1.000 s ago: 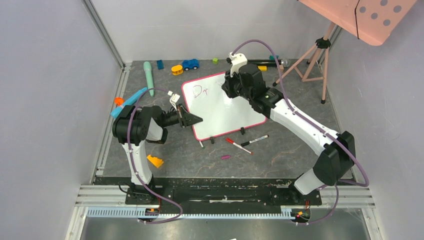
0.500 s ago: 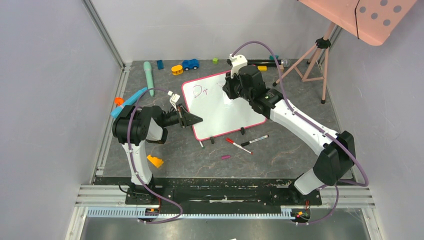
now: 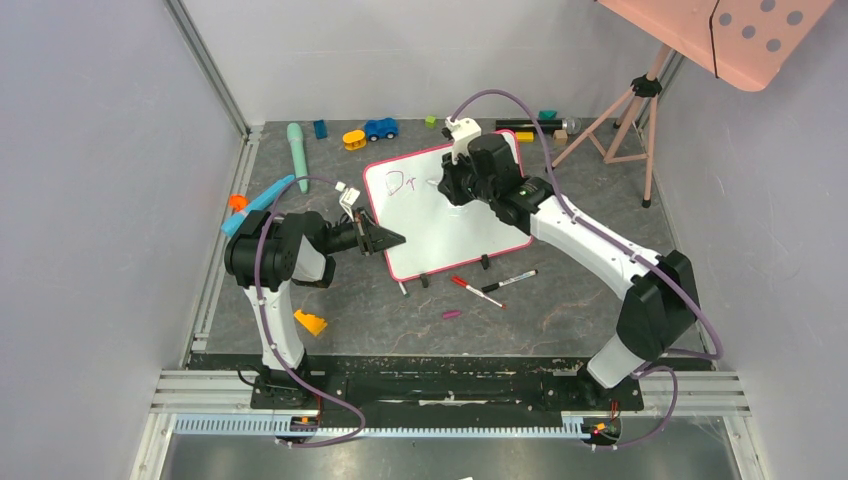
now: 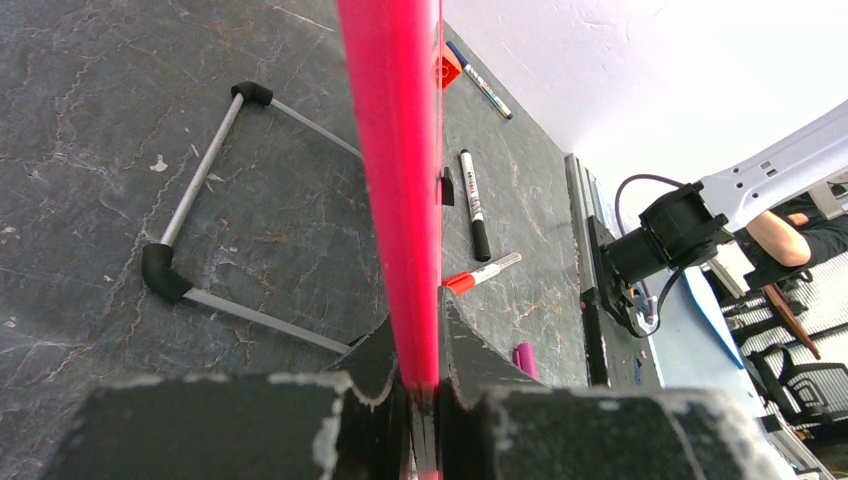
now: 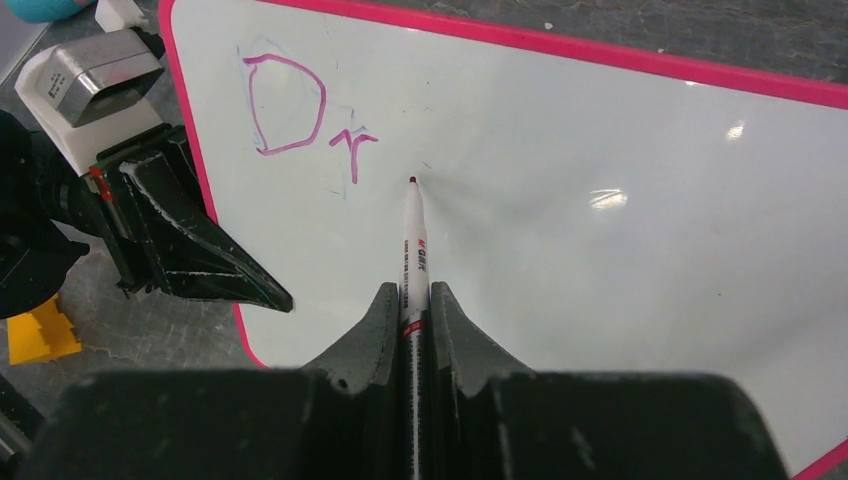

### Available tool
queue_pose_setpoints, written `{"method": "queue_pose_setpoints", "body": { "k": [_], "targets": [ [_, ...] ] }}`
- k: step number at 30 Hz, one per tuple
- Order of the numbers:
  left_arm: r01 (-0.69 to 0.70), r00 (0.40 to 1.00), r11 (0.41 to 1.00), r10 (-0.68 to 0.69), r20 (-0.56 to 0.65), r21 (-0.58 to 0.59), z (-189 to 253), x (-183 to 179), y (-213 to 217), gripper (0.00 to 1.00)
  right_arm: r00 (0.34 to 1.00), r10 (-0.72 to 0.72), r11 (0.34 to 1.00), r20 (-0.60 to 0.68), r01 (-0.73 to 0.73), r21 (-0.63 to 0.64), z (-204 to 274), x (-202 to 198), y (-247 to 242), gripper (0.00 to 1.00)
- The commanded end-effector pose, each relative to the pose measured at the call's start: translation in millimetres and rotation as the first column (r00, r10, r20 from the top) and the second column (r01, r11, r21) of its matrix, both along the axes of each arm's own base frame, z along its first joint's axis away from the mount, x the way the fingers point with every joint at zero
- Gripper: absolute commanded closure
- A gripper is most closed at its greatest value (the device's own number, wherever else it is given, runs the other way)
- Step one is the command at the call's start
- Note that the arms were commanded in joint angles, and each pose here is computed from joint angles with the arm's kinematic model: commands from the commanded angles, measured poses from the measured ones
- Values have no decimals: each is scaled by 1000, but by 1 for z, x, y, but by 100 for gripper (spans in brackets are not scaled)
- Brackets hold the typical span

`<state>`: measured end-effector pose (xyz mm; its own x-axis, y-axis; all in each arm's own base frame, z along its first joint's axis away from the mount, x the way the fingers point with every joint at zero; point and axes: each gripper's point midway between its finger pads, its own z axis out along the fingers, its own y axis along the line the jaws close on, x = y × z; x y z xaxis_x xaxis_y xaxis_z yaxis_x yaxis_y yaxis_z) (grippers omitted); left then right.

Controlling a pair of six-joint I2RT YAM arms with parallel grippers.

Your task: Write a sentence on the whiteboard

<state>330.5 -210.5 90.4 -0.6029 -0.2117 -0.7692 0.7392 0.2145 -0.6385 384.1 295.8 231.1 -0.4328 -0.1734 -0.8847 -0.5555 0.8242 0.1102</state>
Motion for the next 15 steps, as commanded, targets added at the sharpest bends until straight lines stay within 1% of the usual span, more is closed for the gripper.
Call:
{"method": "queue_pose_setpoints", "body": {
  "k": [1, 9, 15],
  "targets": [
    [-76, 981, 996, 65, 183, 54, -12, 16, 12, 98, 997, 48, 997, 61, -52, 51, 29, 5, 15, 100],
    [-76, 981, 996, 65, 181, 54, -12, 16, 12, 98, 996, 63, 996, 66, -67, 57, 32, 9, 24, 100],
    [-74, 982, 996, 63, 179, 54, -13, 16, 12, 98, 997, 62, 997, 50, -64, 45, 25, 9, 25, 100]
  ]
}}
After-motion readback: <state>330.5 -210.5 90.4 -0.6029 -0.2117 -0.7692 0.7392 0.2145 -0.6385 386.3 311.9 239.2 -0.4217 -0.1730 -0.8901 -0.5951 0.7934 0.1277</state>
